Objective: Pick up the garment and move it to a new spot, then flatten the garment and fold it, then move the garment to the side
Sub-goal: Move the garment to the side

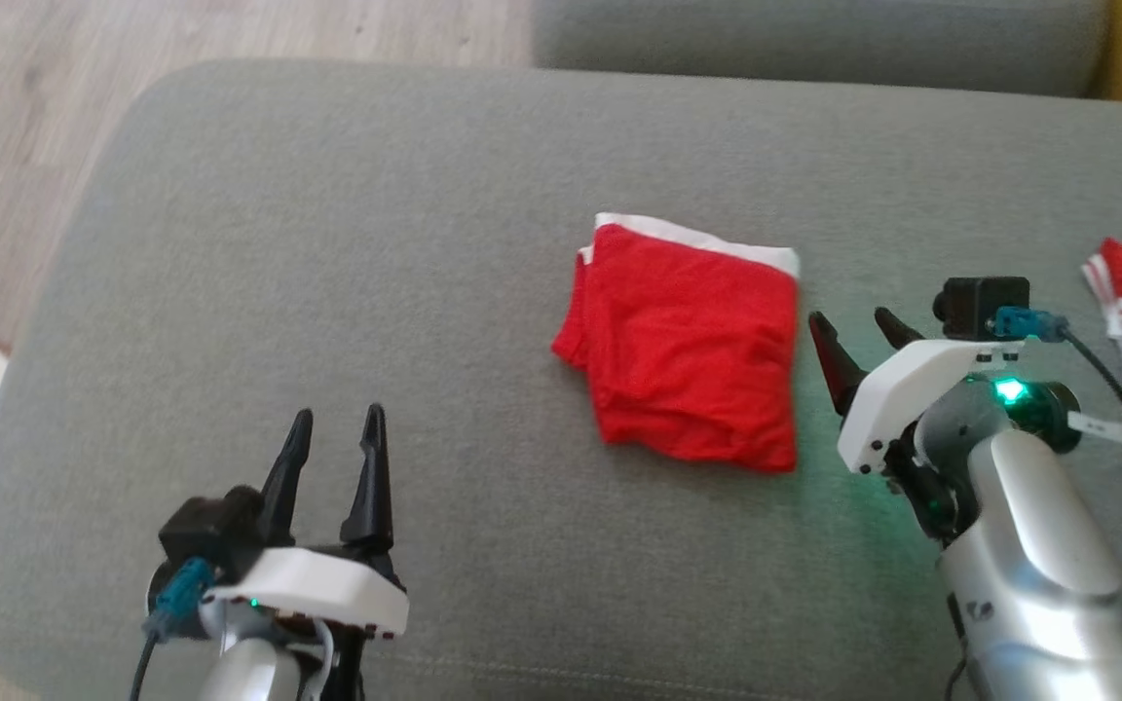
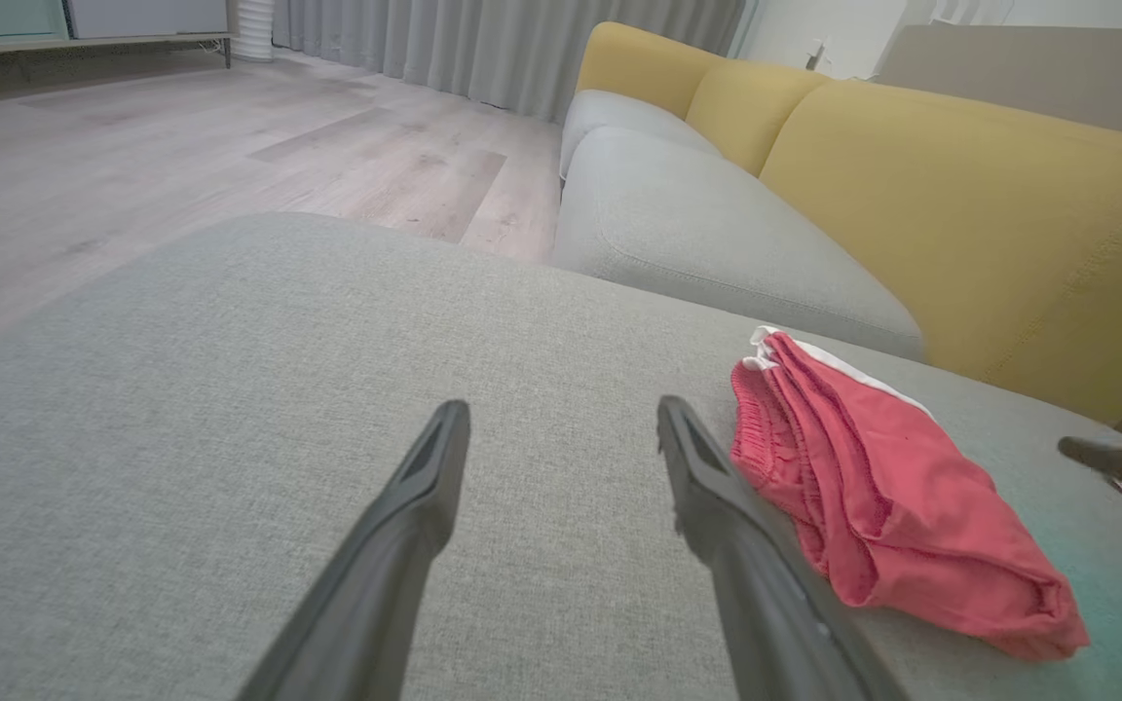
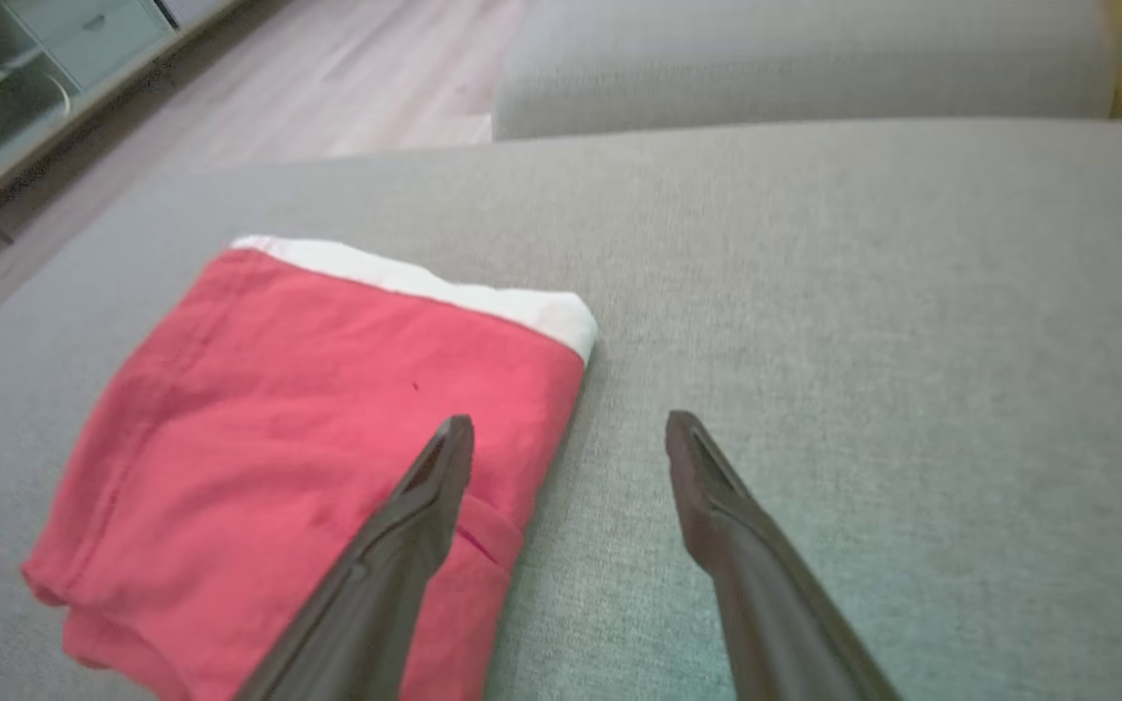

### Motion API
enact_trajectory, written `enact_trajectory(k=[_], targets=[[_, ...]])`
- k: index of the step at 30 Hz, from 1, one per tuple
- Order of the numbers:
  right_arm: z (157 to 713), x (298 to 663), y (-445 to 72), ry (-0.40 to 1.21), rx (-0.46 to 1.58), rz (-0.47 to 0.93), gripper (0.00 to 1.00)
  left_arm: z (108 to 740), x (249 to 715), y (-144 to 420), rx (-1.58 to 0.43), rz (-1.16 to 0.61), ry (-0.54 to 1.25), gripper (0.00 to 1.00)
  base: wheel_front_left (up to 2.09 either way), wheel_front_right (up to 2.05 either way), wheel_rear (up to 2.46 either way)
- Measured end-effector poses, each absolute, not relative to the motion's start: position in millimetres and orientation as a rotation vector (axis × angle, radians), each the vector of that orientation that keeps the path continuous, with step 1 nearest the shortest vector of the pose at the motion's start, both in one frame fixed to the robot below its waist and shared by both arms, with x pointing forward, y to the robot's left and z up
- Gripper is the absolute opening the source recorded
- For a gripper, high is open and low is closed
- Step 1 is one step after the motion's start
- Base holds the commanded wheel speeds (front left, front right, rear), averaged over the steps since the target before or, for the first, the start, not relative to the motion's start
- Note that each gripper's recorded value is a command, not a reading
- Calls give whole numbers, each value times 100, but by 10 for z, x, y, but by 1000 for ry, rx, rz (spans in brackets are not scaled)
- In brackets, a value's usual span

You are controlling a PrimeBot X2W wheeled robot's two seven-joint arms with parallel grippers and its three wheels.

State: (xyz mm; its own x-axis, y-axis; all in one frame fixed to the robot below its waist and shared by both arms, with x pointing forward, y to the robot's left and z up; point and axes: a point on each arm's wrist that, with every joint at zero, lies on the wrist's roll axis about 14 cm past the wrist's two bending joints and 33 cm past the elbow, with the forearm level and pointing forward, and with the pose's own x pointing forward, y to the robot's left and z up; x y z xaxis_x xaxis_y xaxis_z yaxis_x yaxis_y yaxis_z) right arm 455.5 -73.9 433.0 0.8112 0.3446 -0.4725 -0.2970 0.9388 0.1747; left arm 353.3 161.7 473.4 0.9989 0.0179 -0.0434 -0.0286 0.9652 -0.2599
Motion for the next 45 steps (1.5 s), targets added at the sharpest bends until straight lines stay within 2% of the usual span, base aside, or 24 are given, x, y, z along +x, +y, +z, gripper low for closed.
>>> enact_trajectory(k=[8,13,14,15,16,19,20,27,33,45], targets=[[3855,4488,-527,725,140,386,100,4704,3525,1792,-264,87,47,100,0,0,0],[3762,4482,-393,769,135,421,100,4665,3502,1846,-267,108,58,100,0,0,0],[3763,4489,-368,774,139,427,97,4661,3500,1852,-266,110,59,100,0,0,0],[3762,4491,-343,776,134,436,60,4659,3498,1855,-266,112,60,100,0,0,0],[3762,4492,-323,778,130,443,60,4658,3499,1858,-266,113,61,100,0,0,0],[3746,4476,-284,780,122,456,6,4663,3509,1856,-265,112,59,100,0,0,0],[3737,4468,-284,779,120,457,0,4667,3515,1856,-265,113,58,100,0,0,0],[3811,4503,-383,716,96,444,0,4715,3599,1715,-271,67,46,100,0,0,0],[3891,4516,-688,662,75,389,0,4758,3732,1479,-279,-10,36,100,0,0,0],[4177,4339,-1829,556,33,157,0,4736,4106,484,-291,-321,51,100,0,0,0]])
